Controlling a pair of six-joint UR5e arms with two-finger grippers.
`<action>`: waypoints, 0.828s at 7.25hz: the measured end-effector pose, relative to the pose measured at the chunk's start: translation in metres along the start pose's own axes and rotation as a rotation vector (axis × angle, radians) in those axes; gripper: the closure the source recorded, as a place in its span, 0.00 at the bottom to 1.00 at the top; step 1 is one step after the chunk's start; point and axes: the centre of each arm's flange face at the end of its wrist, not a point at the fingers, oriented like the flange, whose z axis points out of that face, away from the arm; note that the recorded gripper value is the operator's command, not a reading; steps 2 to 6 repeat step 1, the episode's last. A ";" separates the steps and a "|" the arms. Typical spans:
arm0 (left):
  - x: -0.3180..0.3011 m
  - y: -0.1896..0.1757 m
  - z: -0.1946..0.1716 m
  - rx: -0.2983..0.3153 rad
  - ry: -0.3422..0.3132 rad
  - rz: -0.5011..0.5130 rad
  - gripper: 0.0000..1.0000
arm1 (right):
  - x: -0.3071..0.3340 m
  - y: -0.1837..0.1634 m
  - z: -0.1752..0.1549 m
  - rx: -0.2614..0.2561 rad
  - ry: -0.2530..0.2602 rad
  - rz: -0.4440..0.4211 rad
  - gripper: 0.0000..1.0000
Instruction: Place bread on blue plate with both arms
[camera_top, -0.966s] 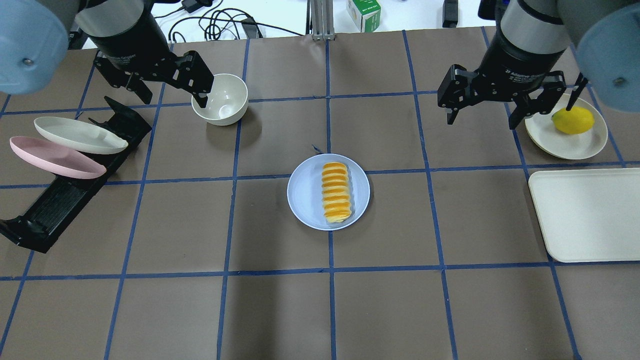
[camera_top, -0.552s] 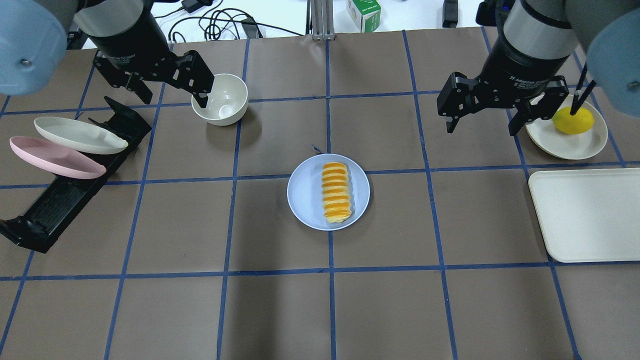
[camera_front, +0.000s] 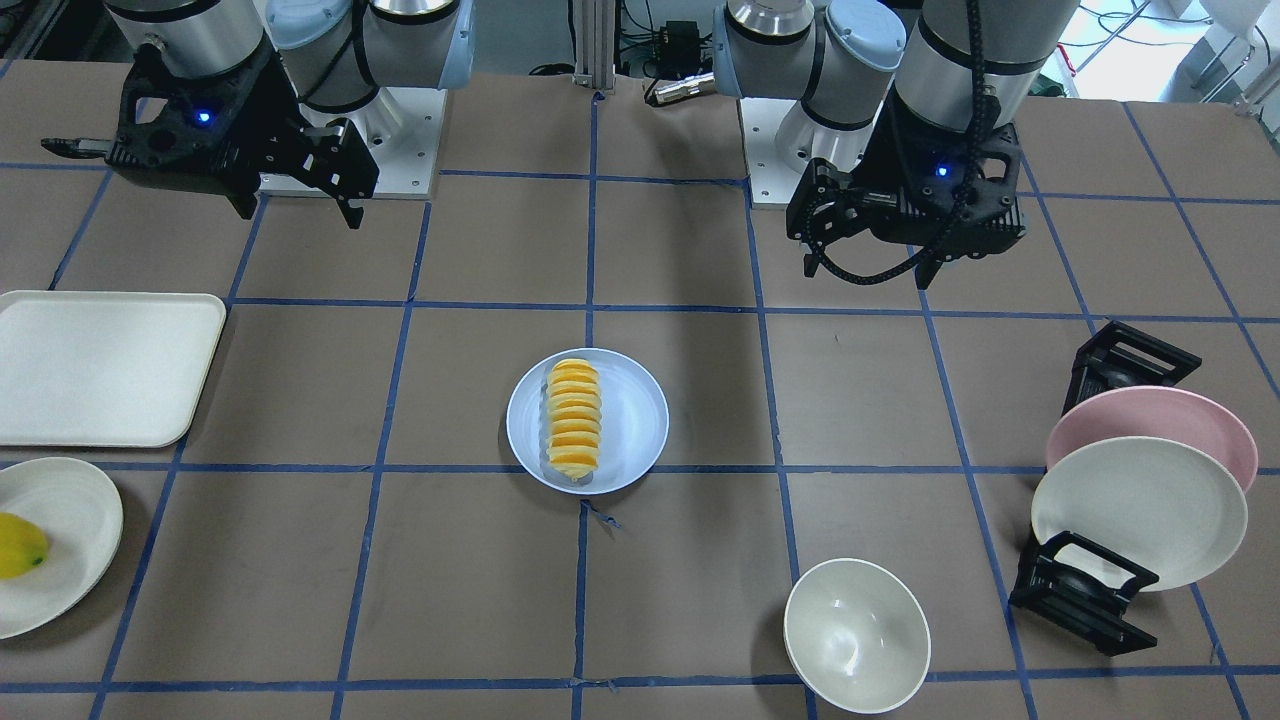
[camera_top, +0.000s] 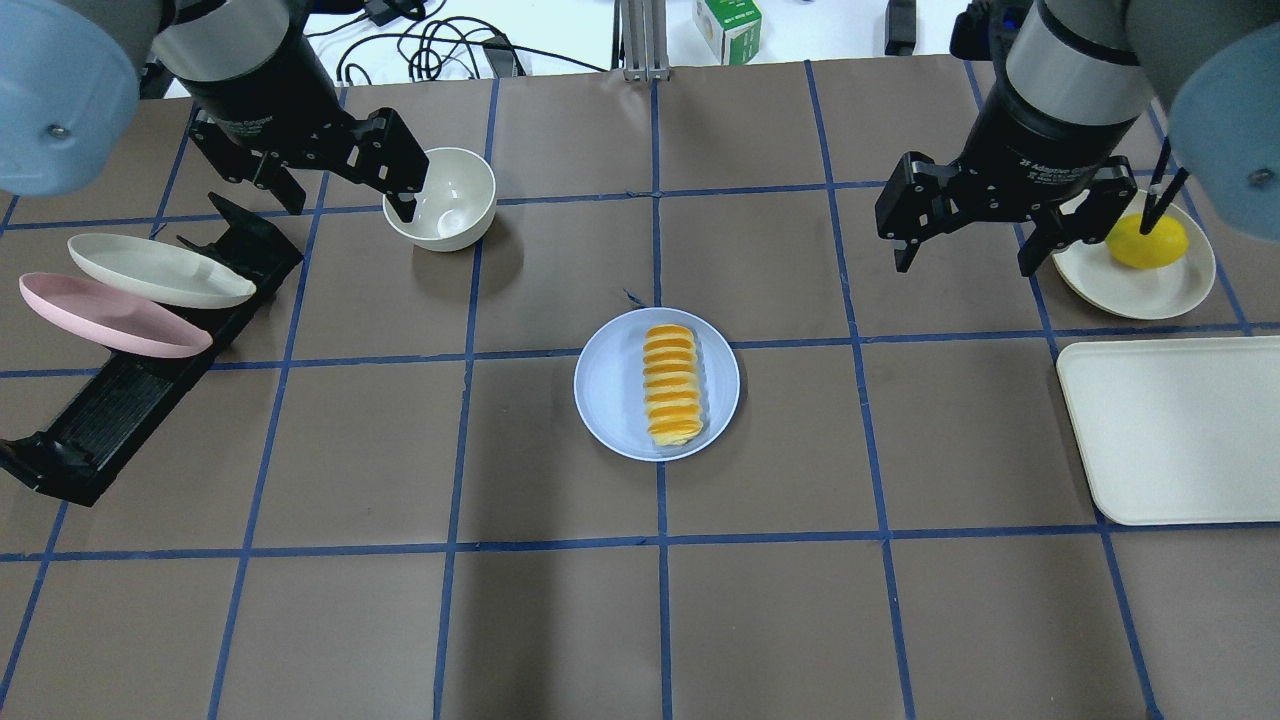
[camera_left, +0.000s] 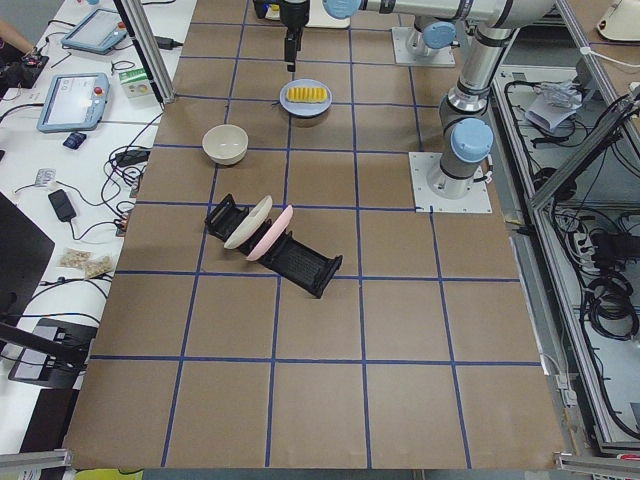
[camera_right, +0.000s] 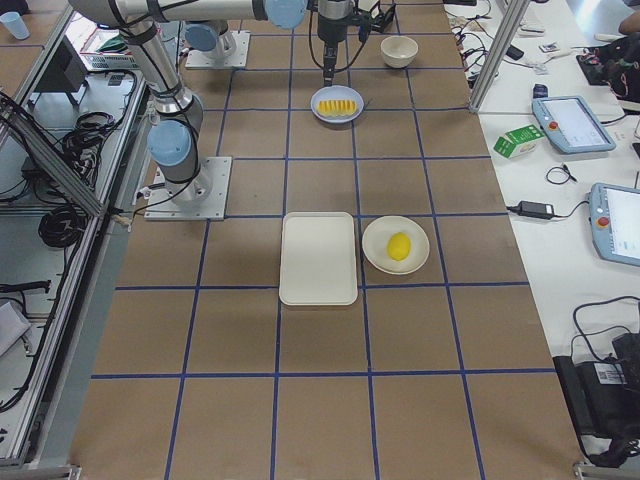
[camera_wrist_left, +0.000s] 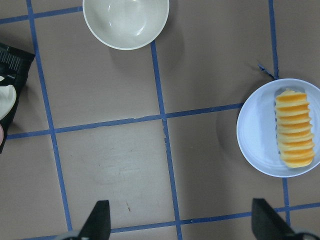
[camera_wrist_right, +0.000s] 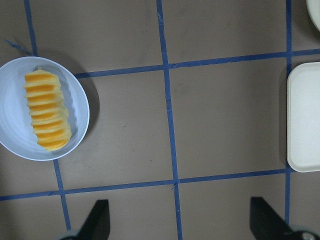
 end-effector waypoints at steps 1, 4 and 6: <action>0.000 0.000 -0.001 0.002 -0.001 0.000 0.00 | 0.000 0.001 -0.001 0.000 0.000 0.001 0.00; 0.000 0.000 -0.001 0.002 -0.001 0.000 0.00 | 0.000 0.001 -0.001 0.000 0.000 0.001 0.00; 0.000 0.000 -0.001 0.002 -0.001 0.000 0.00 | 0.000 0.001 -0.001 0.000 0.000 0.001 0.00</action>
